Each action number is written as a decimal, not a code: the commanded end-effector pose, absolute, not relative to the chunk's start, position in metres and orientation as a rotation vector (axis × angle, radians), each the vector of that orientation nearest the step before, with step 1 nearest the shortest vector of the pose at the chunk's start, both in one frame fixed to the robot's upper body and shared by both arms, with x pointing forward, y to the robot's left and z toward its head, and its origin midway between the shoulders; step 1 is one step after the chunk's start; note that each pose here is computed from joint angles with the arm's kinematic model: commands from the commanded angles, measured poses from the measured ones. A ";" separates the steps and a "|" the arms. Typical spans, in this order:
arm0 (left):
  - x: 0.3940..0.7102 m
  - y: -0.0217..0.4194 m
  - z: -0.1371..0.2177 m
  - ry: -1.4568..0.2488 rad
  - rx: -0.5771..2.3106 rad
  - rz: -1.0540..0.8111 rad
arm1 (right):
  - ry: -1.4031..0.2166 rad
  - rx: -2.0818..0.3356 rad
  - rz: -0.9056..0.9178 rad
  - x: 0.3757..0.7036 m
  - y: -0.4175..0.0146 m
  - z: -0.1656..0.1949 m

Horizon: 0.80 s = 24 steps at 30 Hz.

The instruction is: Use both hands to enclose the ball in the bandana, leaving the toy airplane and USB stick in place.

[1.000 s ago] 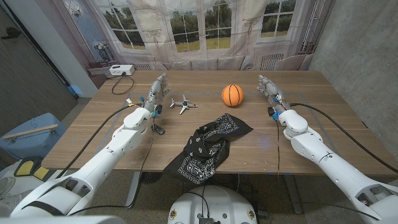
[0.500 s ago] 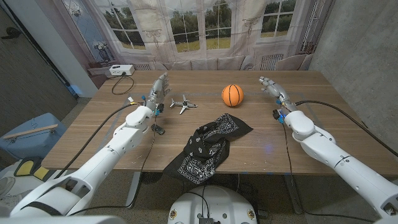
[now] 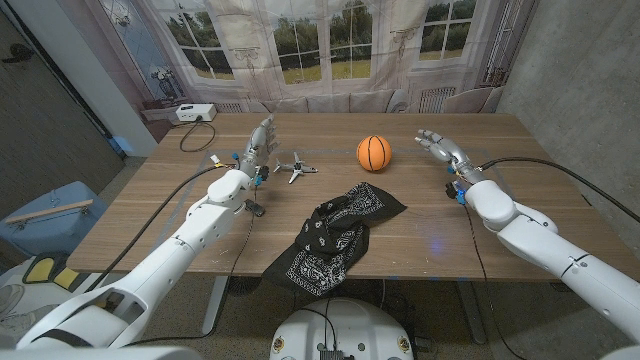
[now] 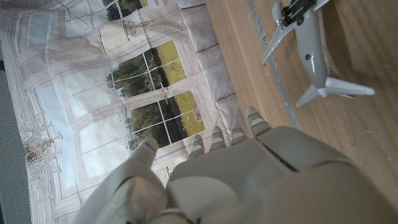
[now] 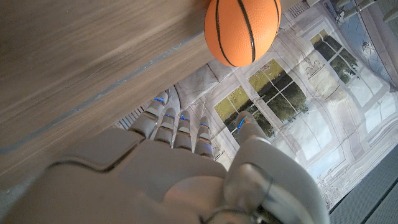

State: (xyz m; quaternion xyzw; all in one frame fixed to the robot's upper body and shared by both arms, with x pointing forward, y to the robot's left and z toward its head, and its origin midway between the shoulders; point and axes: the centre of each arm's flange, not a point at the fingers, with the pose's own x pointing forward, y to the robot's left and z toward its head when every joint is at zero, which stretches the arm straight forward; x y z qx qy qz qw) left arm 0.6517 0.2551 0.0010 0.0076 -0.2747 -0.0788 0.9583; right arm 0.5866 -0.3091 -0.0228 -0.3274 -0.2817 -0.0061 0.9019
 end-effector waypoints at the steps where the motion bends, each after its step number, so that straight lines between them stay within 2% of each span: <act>1: 0.646 0.239 0.003 -0.568 0.018 -0.171 | -0.532 -0.853 -0.044 0.566 -0.309 -0.027; 24: 0.639 0.228 0.001 -0.585 0.023 -0.193 | -0.476 -1.065 0.012 0.543 -0.285 -0.030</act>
